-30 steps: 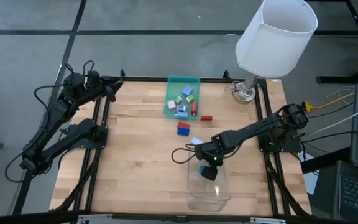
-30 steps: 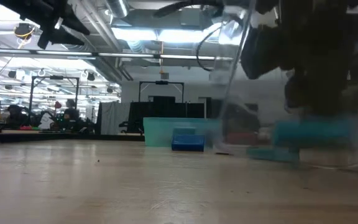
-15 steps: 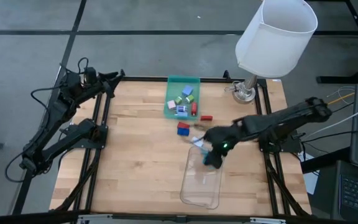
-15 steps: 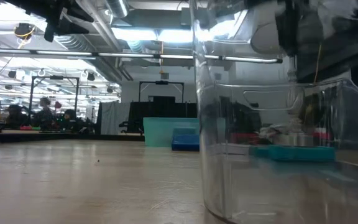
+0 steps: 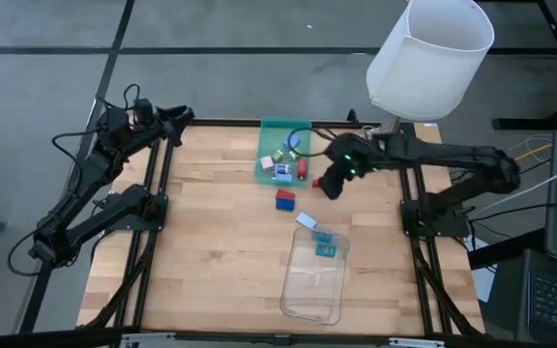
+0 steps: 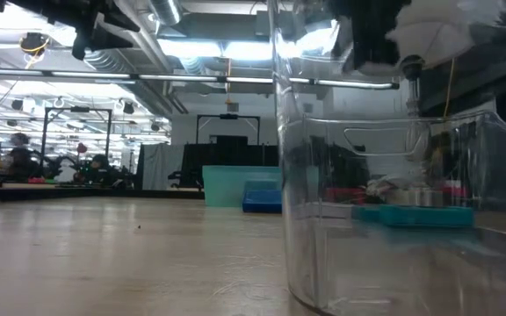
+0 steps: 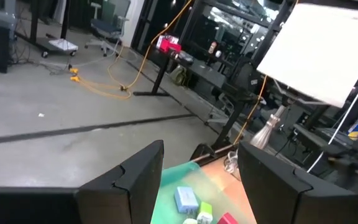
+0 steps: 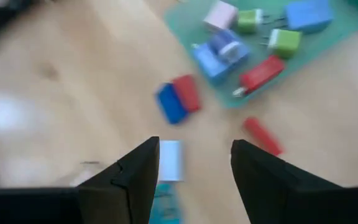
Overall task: Pick & Place Office items
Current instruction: Put the top red digital timer into the transparent bin
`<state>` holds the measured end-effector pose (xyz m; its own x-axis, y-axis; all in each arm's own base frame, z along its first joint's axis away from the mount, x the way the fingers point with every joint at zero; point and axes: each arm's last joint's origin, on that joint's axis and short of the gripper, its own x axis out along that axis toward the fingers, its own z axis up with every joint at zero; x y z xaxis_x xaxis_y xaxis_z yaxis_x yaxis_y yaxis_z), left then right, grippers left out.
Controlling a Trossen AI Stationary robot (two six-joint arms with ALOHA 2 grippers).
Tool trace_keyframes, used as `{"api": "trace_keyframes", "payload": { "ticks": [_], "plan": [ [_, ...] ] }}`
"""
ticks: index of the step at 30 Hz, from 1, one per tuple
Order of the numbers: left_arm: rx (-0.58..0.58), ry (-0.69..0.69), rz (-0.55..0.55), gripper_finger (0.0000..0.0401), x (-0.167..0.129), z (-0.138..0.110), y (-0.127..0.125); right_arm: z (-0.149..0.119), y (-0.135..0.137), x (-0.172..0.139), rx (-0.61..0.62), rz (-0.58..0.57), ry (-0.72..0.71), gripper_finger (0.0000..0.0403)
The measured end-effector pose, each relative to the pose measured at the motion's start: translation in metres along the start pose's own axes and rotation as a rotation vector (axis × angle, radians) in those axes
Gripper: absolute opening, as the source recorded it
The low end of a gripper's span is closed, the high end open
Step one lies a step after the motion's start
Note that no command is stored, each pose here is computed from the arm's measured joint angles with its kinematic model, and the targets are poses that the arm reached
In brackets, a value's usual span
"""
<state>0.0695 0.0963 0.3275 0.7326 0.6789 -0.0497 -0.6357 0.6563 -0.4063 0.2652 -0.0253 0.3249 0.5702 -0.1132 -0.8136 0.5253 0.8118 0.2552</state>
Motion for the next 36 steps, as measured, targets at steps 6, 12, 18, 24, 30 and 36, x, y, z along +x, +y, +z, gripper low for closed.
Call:
{"api": "trace_keyframes", "payload": {
  "ticks": [6,12,18,24,30,36],
  "plan": [
    [0.005,-0.018,-0.010,0.0203,0.001,0.002,-0.001,0.023,-0.034,0.047,-0.144,-0.001,0.114,0.0196],
    [0.005,-0.018,-0.010,0.0203,0.000,0.002,-0.001,0.028,-0.058,0.088,-0.258,0.046,0.257,0.0196],
    [0.010,-0.017,-0.009,0.0203,0.000,0.002,-0.001,0.026,-0.071,0.116,-0.335,0.038,0.337,0.0197],
    [0.009,-0.017,-0.009,0.0203,0.000,0.002,-0.001,0.023,-0.083,0.137,-0.360,0.036,0.404,0.0197],
    [0.009,-0.016,-0.009,0.0203,0.000,0.002,-0.001,0.021,-0.091,0.149,-0.376,0.038,0.451,0.0197],
    [0.009,-0.016,-0.009,0.0203,0.000,0.002,-0.001,0.017,-0.096,0.162,-0.368,0.071,0.488,0.0197]
  ]
}}
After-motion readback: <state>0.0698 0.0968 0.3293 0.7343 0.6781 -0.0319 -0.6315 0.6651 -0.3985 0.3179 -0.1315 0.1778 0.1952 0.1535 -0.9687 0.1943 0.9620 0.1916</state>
